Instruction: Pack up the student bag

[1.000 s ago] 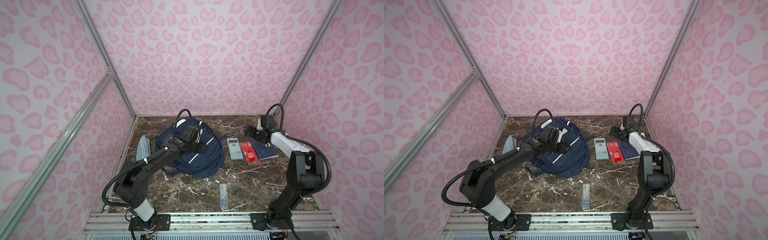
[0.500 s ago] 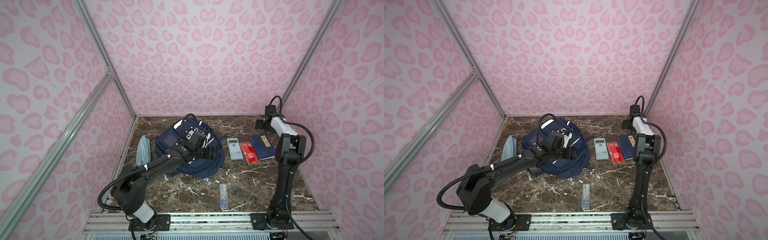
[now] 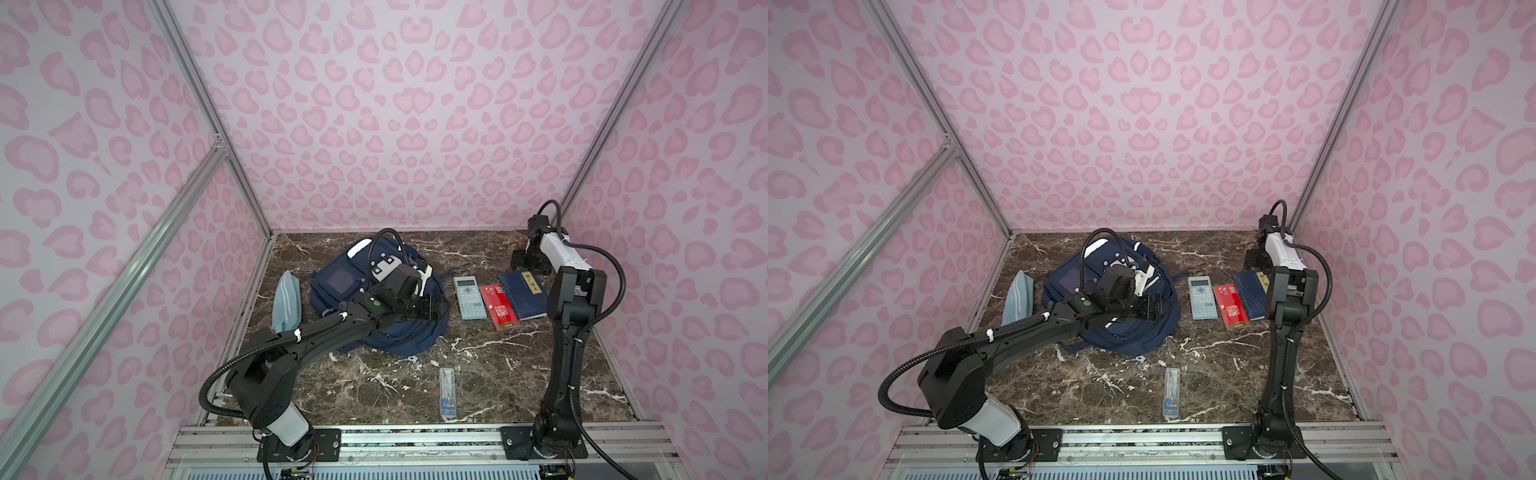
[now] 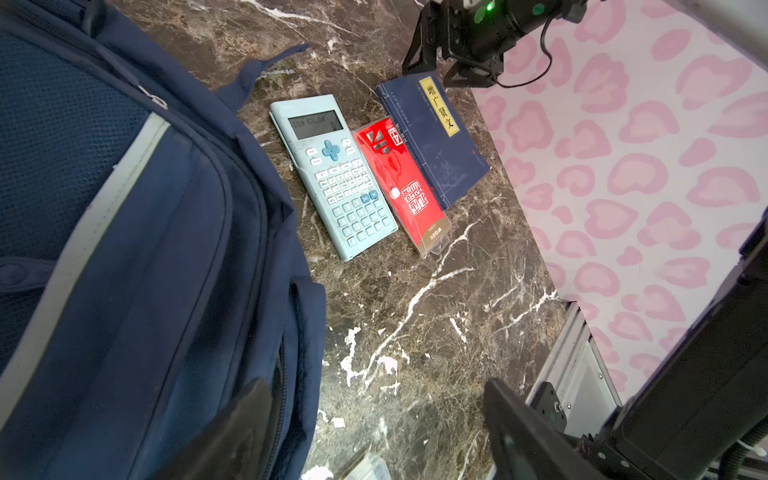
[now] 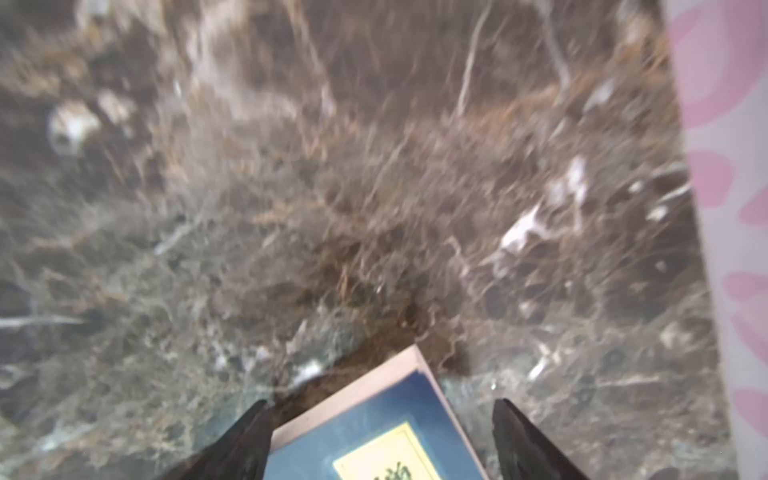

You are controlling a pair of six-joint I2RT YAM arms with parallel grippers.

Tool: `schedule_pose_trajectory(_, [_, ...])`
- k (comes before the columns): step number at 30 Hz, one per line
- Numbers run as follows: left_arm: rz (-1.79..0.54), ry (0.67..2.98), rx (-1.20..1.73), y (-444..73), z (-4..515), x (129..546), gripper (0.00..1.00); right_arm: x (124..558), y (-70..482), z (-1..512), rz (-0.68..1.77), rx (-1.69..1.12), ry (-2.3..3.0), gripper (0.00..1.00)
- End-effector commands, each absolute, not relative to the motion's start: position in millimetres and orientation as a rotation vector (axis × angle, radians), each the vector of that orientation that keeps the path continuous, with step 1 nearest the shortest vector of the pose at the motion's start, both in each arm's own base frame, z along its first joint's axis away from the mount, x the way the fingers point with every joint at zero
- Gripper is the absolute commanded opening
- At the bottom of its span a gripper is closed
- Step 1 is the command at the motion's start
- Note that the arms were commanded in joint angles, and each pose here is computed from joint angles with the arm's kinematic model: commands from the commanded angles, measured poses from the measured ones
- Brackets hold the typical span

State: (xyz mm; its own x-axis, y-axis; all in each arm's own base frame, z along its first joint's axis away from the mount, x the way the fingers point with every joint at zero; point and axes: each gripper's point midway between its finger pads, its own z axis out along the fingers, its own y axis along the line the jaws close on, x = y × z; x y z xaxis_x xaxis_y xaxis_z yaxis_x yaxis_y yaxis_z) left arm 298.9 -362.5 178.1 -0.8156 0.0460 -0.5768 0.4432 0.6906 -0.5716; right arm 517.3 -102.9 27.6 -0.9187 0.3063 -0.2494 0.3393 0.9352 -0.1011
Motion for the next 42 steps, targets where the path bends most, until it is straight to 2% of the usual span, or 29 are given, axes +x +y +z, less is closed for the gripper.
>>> schedule_pose_trajectory(1, [-1.034,2.335,0.376,-368,185,299,0.83,490,-100,22,-0.226,0.499,2.947,0.85])
schedule_pose_trajectory(5, [-1.031,2.333,0.373,-365,185,298,0.83,477,-105,24,-0.241,0.543,2.945,0.85])
schedule_pose_trajectory(11, [-1.038,2.321,0.380,-371,188,295,0.83,434,-101,35,-0.224,0.675,2.890,0.85])
schedule_pose_trajectory(18, [-1.050,2.316,0.478,-401,189,275,0.84,370,-81,32,-0.140,0.738,2.876,0.86])
schedule_pose_trajectory(24, [-1.037,2.364,0.570,-433,164,254,0.83,330,-78,31,-0.098,0.780,2.844,0.85])
schedule_pose_trajectory(30, [-1.081,2.387,0.614,-471,137,236,0.72,338,-86,36,0.064,0.853,2.708,0.90])
schedule_pose_trajectory(36, [-1.129,2.419,0.592,-493,116,228,0.71,365,-87,36,0.145,0.871,2.676,0.92])
schedule_pose_trajectory(42, [-1.015,2.429,0.596,-494,106,223,0.73,362,-102,11,-0.008,0.933,2.801,0.91])
